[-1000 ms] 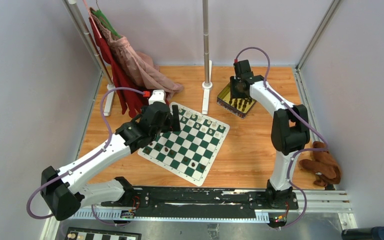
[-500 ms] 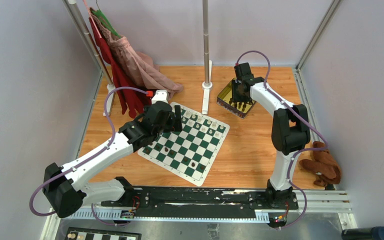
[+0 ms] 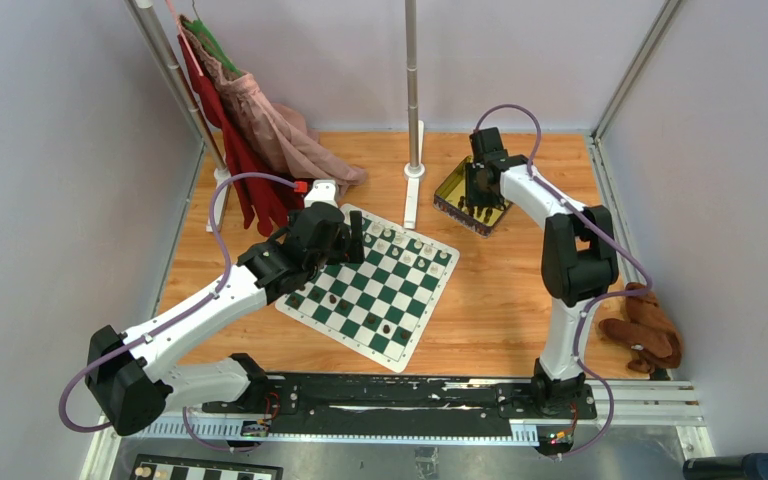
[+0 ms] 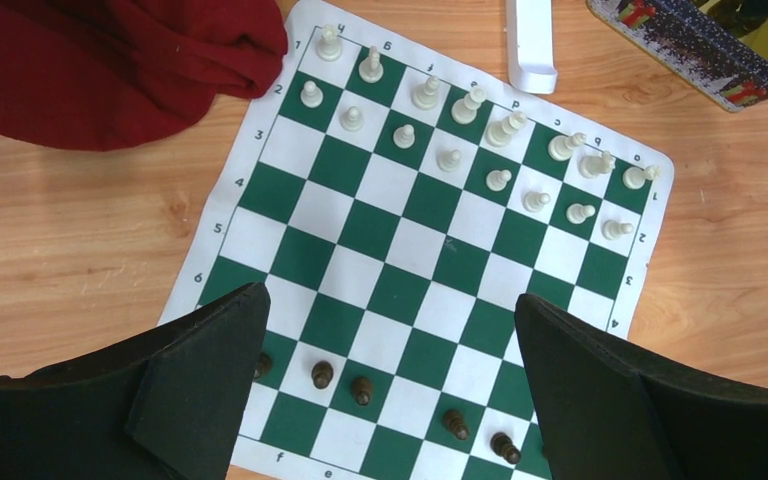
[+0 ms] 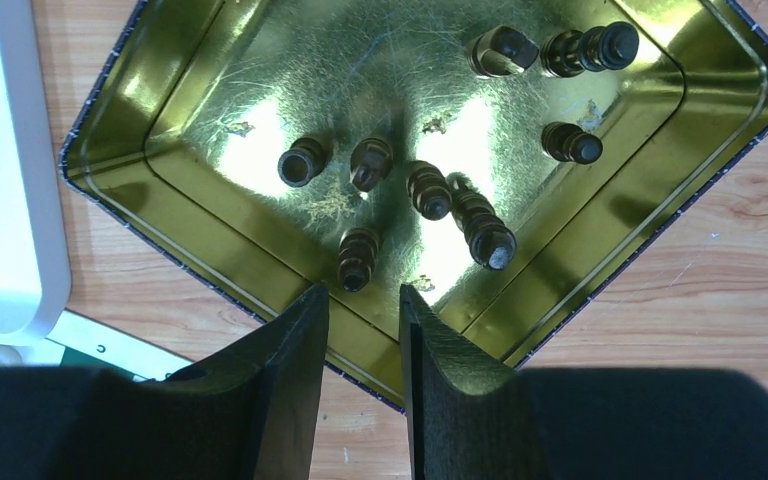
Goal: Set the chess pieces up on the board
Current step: Pick up the chess piece from the storage box.
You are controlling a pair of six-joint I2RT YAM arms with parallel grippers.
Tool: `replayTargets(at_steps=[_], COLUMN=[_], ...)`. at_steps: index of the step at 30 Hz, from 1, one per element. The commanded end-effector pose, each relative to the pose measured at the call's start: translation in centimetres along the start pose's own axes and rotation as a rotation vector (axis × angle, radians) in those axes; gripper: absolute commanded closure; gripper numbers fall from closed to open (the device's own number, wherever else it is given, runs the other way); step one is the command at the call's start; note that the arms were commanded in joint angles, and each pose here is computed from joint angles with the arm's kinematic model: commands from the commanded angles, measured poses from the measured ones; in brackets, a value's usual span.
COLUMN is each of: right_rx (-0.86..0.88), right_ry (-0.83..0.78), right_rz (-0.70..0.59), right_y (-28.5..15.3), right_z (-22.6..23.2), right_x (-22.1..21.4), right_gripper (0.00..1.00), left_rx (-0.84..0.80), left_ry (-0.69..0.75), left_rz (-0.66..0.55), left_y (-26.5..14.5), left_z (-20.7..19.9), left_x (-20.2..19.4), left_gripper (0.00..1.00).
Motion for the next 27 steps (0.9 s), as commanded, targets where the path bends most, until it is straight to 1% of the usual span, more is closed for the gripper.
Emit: replayTargets(at_steps=[1, 20, 27], right_rx=[-0.004, 0.013, 0.017], right_ry=[0.030, 0.045, 0.047], right_rz=[0.041, 0.047, 0.054], right_y=[0.8, 2.2, 2.6], right_z=[-0.7, -0.4, -0.3], right_x=[-0.5, 0.2, 0.1], right_gripper=[0.64, 0.64, 0.66], left_rx=[0.000, 0.001, 0.002], left_ry=[0.022, 0.069, 0.074], left_rz=[-0.011, 0.002, 0.011], left_y=[0.2, 0.9, 1.3], left_z=[0.1, 0.1, 0.2], left_x=[0.1, 0.0, 0.0], left_gripper=[0.00, 0.00, 0.00])
Point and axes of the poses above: each gripper's point midway between its finger pads, its own y axis out along the fingers, its own z axis along the line the jaws close on, x = y × z, the point moved 5 cm from there along -y, back along the fingers, and after that the axes turned 4 degrees about -y, right-handed, at the moved point
